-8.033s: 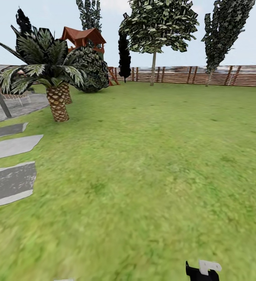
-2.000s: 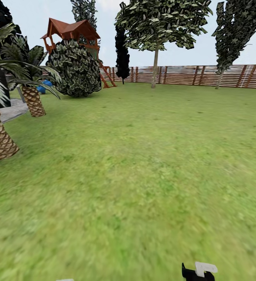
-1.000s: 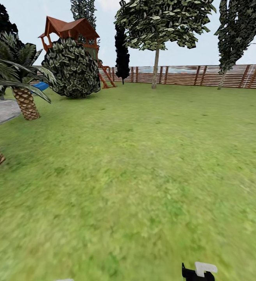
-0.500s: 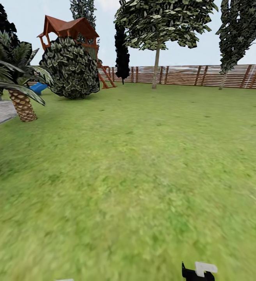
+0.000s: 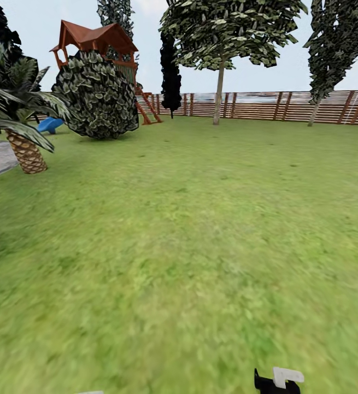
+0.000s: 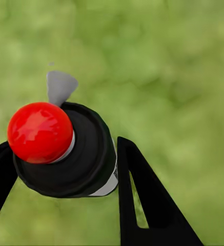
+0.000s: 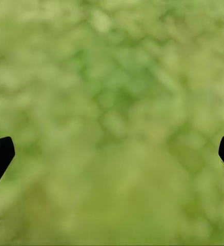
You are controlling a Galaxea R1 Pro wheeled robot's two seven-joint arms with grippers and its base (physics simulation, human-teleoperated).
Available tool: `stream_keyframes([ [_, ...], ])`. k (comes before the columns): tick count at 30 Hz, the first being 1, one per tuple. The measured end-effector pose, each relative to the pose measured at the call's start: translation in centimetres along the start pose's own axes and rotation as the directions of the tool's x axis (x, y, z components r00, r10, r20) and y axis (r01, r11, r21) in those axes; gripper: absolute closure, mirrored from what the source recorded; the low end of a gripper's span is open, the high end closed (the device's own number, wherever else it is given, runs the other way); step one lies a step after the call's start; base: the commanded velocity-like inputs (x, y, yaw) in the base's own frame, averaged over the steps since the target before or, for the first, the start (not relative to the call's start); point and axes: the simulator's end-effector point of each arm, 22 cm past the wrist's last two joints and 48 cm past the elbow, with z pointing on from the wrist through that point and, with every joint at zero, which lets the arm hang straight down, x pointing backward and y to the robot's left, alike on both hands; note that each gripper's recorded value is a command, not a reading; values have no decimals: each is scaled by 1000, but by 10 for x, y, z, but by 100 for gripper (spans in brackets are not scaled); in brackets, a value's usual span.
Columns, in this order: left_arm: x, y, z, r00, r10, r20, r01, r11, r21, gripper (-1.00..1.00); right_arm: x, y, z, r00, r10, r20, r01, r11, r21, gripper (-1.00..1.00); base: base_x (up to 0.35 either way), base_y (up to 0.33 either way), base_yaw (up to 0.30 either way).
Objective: Pick up the pesticide atomizer in the garden and spray insectifuge to fully cover both potted plants in the garden.
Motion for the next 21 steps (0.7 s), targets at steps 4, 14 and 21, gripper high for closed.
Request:
stream_keyframes([
  [4, 0, 0, 0, 1000, 0, 0, 0, 1000, 0, 100, 0, 0, 0, 1000, 0, 0, 0, 1000, 0, -100, 337, 0, 0],
  [14, 0, 0, 0, 1000, 0, 0, 0, 1000, 0, 100, 0, 0, 0, 1000, 0, 0, 0, 1000, 0, -100, 337, 0, 0],
  [21, 0, 0, 0, 1000, 0, 0, 0, 1000, 1, 100, 0, 0, 0, 1000, 0, 0, 0, 1000, 0, -100, 337, 0, 0],
])
